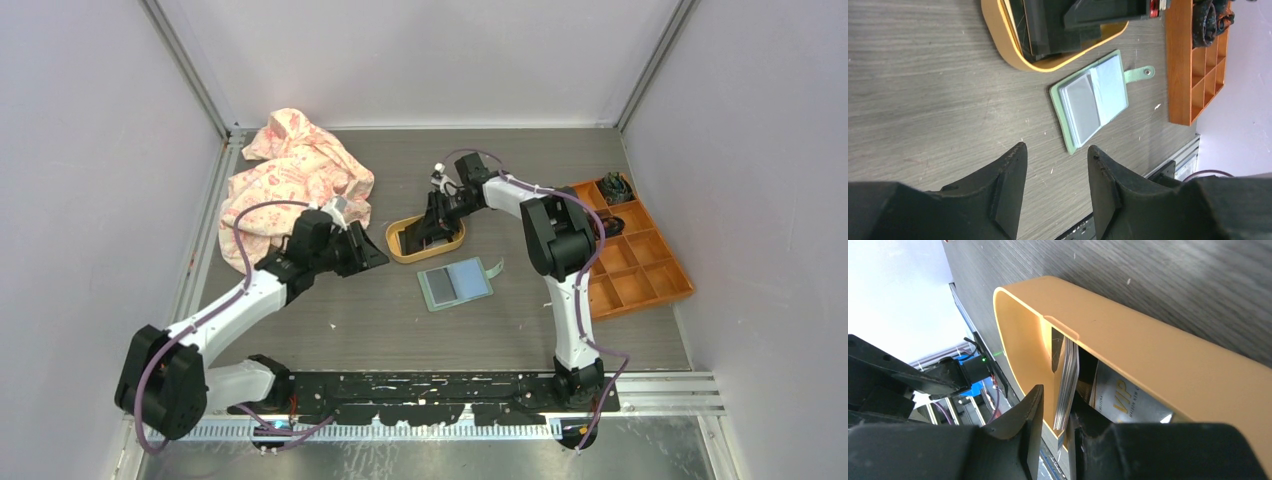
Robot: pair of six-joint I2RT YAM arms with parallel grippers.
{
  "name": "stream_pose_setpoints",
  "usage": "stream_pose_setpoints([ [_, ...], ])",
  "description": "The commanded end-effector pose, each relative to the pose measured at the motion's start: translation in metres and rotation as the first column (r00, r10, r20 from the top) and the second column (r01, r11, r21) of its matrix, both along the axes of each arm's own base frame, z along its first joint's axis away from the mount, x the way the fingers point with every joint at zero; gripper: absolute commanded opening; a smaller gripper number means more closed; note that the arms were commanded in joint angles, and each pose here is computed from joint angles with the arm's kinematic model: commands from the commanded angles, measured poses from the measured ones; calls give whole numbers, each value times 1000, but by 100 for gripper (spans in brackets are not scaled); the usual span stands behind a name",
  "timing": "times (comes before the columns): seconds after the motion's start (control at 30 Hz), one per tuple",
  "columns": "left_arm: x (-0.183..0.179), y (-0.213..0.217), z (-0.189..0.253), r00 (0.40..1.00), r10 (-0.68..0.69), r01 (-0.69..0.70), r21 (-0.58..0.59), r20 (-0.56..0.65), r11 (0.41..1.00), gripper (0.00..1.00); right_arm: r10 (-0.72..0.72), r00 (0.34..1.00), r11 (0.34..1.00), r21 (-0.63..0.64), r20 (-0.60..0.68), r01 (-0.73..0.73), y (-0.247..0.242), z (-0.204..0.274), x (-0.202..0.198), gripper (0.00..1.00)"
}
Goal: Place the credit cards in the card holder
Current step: Pick up the credit card from the storage box.
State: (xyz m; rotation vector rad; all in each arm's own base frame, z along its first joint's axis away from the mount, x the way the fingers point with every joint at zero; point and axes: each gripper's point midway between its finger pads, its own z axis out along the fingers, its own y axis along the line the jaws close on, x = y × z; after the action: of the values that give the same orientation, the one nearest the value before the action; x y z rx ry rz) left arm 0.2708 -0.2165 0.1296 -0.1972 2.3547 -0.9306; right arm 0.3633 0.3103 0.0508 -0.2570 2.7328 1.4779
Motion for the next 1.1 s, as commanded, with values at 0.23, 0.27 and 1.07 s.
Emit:
stream_pose_setpoints([
  [0.23, -15, 11, 36, 982, 21, 3, -123, 189, 992, 57, -43, 997, 998, 49, 70, 39, -12, 35, 18, 28],
  [0.27, -17, 13, 34, 982, 24, 0, -124, 187, 992, 58, -45, 996, 998, 43, 73, 41, -13, 34, 19, 28],
  [1.07, -48, 1, 70, 926, 64, 130, -473, 373, 871, 66, -60, 971, 992, 119, 232, 33, -50, 98, 14, 1],
])
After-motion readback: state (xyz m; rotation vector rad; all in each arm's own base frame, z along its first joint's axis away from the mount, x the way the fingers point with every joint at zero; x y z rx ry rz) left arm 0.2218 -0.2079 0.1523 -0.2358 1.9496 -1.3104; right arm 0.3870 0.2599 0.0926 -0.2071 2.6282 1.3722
